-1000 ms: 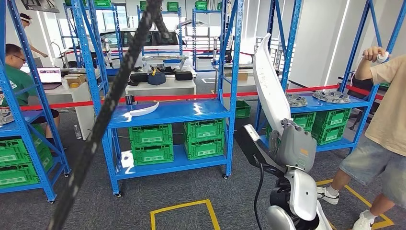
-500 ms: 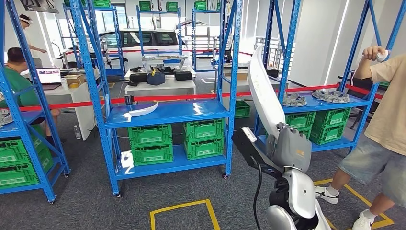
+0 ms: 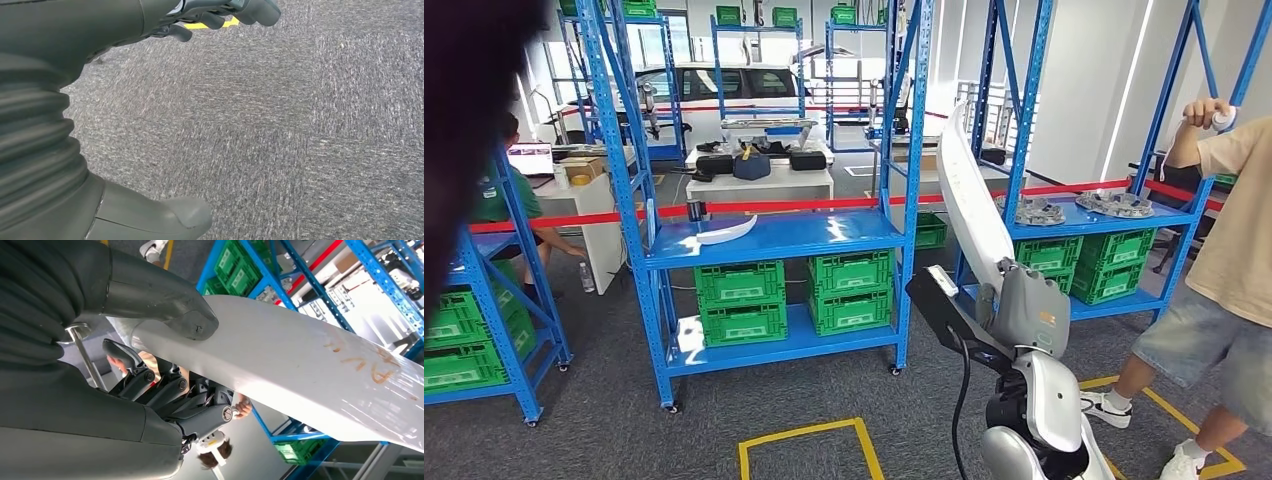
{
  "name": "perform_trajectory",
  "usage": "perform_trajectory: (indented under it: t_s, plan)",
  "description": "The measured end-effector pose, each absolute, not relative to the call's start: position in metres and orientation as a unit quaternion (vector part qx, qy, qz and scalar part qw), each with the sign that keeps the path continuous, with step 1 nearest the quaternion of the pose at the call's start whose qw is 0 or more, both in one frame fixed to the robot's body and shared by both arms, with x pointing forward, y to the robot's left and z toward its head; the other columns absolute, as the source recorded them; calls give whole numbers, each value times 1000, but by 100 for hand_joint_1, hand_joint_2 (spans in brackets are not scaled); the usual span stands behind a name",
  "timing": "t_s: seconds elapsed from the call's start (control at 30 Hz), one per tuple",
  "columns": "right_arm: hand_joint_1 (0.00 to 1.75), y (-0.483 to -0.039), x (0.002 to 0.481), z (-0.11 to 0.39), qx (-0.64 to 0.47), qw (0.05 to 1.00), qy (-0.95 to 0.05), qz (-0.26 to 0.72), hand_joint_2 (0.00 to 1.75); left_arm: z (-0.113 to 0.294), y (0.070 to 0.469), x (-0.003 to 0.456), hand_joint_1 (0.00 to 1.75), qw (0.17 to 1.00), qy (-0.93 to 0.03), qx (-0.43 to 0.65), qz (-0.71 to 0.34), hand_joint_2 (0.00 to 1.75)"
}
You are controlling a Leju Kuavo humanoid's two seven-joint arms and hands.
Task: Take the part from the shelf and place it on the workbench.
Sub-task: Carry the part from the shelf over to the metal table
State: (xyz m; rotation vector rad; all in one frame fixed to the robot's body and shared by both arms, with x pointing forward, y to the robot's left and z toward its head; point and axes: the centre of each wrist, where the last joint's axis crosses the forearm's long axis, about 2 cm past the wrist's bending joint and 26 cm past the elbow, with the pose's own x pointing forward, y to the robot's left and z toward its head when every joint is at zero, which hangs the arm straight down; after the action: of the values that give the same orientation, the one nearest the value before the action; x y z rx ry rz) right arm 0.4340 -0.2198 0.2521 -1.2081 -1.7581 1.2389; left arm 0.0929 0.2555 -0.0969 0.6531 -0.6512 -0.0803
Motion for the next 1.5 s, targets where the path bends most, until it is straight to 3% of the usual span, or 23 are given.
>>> perform_trajectory:
  t_s: [1.23,1.5]
  plan:
    - [168,-231,446,282,-472,330,-664,476,175,-98,252,86,0,900,-304,309,-43,175]
    - [168,-236,456,314,-492,311,-663,472,175,-97,252,90,0,899,-309,308,-43,175]
